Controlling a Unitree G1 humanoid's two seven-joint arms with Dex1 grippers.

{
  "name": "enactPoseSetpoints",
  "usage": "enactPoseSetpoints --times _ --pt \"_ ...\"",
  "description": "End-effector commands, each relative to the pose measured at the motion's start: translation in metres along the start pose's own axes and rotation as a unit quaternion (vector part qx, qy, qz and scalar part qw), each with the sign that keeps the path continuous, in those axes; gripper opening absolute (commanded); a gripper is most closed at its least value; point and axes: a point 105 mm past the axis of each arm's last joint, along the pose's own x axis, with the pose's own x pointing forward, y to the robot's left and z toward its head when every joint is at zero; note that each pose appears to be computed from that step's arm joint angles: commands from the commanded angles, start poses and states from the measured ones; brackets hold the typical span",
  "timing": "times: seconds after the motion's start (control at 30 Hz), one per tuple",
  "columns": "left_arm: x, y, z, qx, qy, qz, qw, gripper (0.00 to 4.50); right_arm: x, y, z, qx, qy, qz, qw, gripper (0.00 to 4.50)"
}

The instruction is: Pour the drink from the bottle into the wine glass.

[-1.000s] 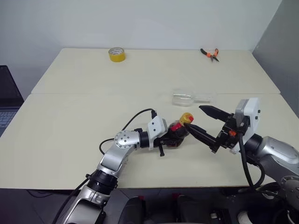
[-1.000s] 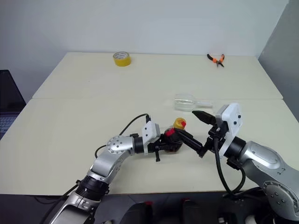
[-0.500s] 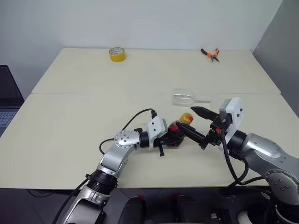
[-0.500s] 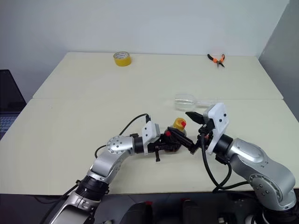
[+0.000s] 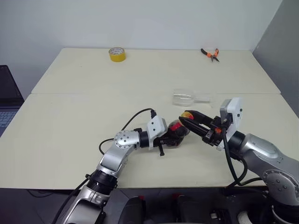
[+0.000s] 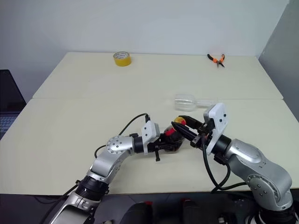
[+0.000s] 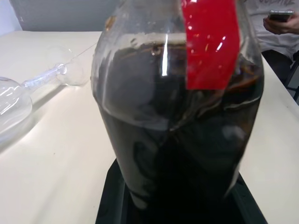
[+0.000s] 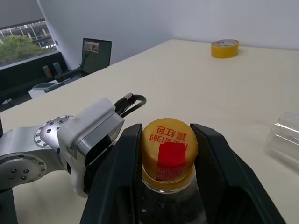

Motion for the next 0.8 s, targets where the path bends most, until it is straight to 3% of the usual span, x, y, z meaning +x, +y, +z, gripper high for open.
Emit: enactPoseSetpoints --times 0.03,0.27,0.47,0.8 --pt "0.001 -0.001 0.019 0.024 -0.033 -0.001 0.999 0.64 -0.005 0.008 0.026 0.019 -0.081 0.011 0.996 1.26" --pt "0.003 -0.003 0.021 0.025 -0.039 -0.006 0.999 0.64 -0.023 -0.006 0.03 0.06 -0.117 -0.049 0.99 1.24" --pt "0.005 -0.001 0.025 0.027 -0.047 -0.005 0.999 0.64 -0.063 -0.045 -0.016 -0.049 0.005 -0.183 0.982 1.24" --pt "0.01 -0.005 0.029 0.031 -0.054 -0.024 0.998 0.64 -0.1 -0.083 -0.065 -0.084 0.056 -0.284 0.953 1.24"
